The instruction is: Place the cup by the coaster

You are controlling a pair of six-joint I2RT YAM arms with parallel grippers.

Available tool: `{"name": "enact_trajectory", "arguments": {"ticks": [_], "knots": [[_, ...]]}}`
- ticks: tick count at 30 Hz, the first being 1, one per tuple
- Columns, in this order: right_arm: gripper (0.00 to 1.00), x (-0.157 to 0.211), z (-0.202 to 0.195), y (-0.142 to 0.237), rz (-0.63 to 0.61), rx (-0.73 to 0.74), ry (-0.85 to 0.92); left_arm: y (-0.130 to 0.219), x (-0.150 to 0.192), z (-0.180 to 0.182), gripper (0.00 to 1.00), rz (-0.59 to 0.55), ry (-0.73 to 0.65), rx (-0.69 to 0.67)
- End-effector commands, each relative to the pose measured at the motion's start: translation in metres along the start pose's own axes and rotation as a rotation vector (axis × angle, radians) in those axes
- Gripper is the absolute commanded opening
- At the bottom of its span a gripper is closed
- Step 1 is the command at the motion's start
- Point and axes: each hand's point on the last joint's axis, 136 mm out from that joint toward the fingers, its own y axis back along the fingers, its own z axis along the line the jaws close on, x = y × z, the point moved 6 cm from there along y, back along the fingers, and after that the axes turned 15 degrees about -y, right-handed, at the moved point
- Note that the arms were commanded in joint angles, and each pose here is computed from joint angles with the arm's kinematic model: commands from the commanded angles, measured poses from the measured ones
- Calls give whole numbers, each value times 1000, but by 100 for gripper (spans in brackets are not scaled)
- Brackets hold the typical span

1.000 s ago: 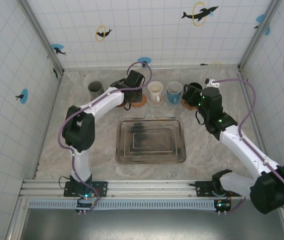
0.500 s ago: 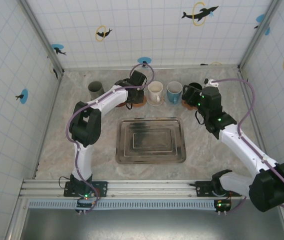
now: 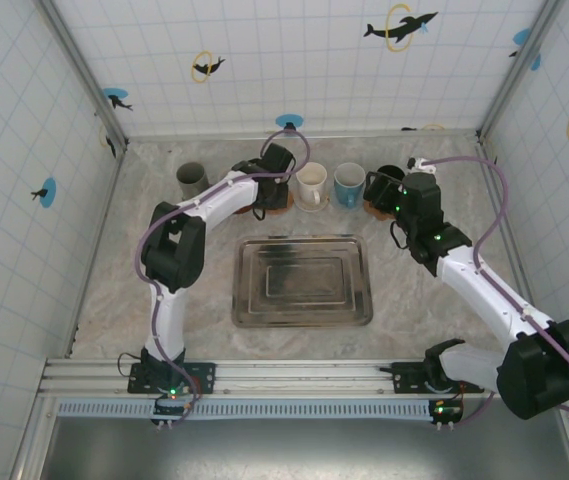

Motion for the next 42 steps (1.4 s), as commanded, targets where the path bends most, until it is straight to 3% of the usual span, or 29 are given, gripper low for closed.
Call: {"name": "enact_trajectory", "arguments": {"ticks": [1, 9, 30, 36, 42], "knots": [[89, 0, -1, -2, -9, -11, 1, 7, -18, 4, 0, -58, -8, -12], [89, 0, -2, -3, -7, -10, -1, 6, -17, 4, 0, -55, -9, -16], [90, 0, -2, -2, -8, -11, -3, 6, -14, 3, 29, -41, -12, -4], [90, 0, -1, -3, -5, -12, -3, 23, -13, 4, 40, -68, -12, 9], [90, 0, -1, -2, -5, -12, -5, 59, -14, 6, 63, -190, 5, 58]]}}
